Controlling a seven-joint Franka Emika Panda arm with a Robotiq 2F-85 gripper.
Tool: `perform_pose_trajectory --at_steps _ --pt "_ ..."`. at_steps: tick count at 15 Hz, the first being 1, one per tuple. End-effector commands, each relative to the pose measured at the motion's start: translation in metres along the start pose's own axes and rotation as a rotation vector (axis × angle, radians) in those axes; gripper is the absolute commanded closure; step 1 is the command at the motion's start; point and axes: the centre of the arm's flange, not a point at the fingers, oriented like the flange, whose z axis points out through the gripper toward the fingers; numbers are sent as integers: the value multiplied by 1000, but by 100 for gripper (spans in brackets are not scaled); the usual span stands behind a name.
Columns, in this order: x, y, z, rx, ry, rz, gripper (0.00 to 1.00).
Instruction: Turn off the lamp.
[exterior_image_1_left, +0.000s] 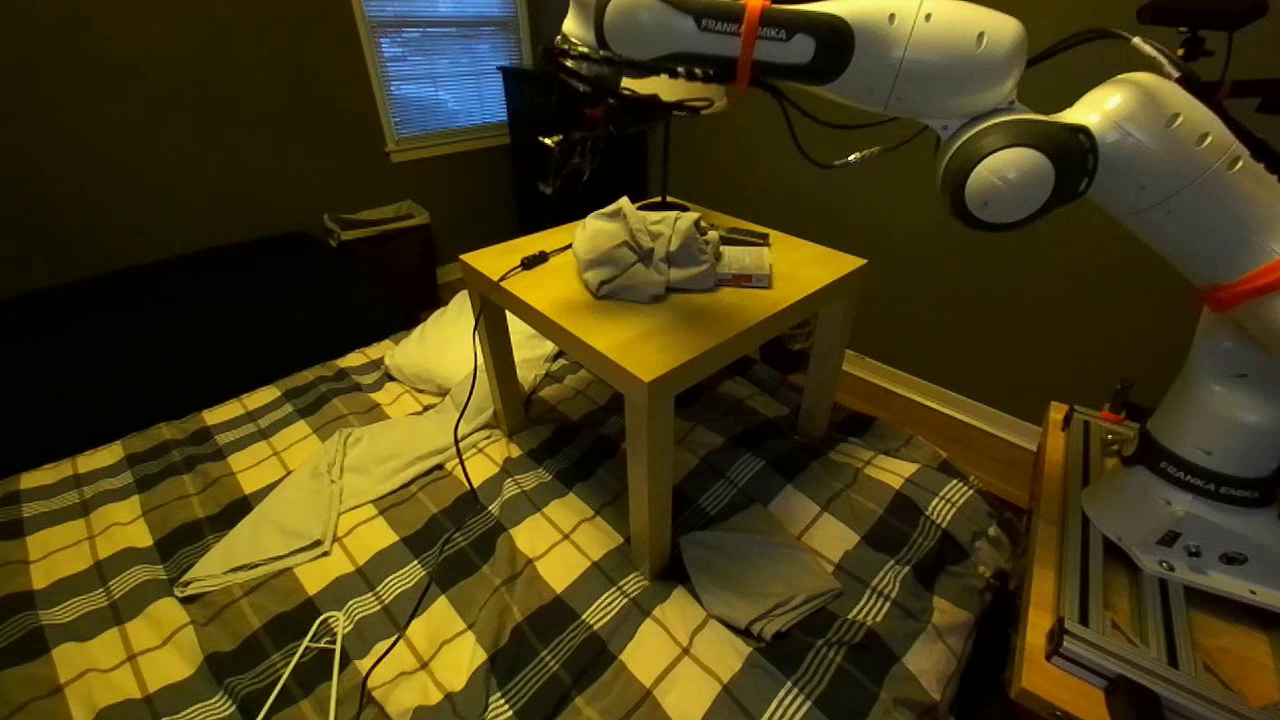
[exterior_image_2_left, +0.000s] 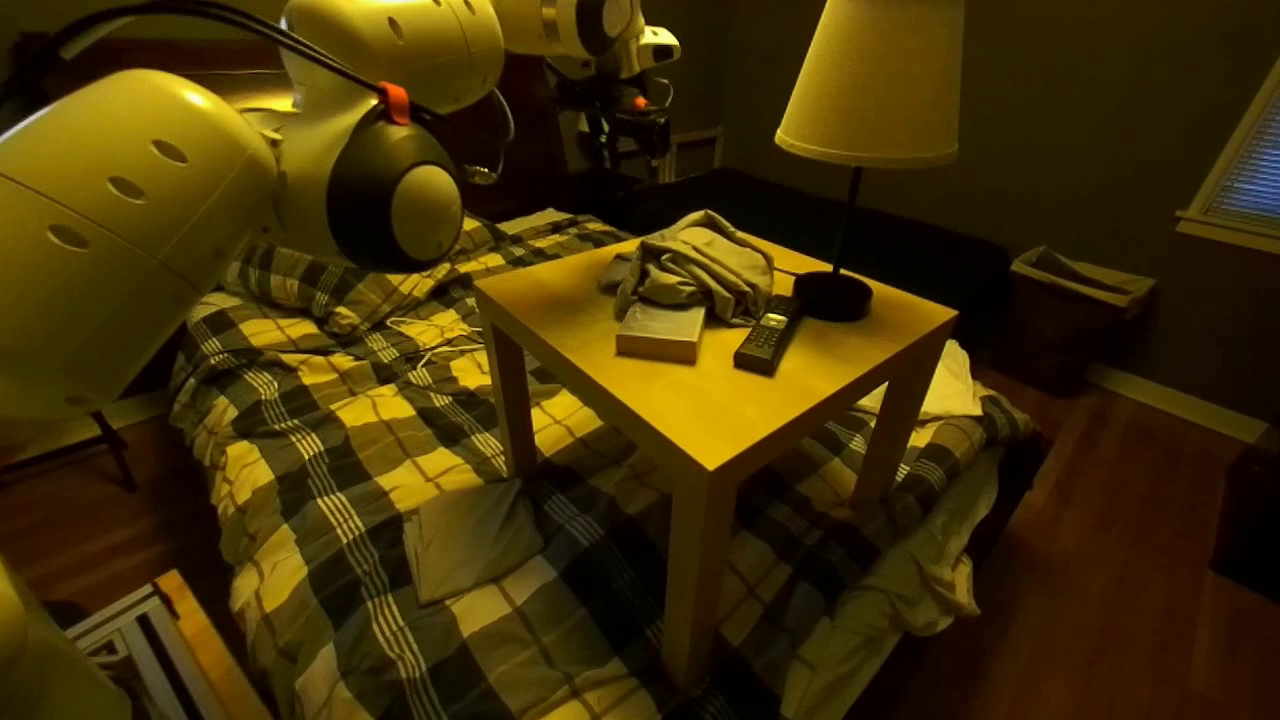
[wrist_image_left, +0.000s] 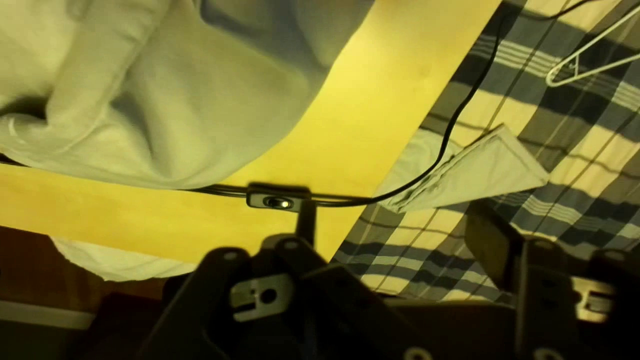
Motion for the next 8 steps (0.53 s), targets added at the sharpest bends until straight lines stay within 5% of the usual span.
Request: perform_pose_trajectory --at_steps 1,3,4,8 --pt "-72 25 -32 87 -140 -112 0" --pt "-81 40 -41 156 -168 -189 0" --pt "-14 22 -36 90 -125 -129 0" --pt "-16 37 -44 133 -137 -175 0"
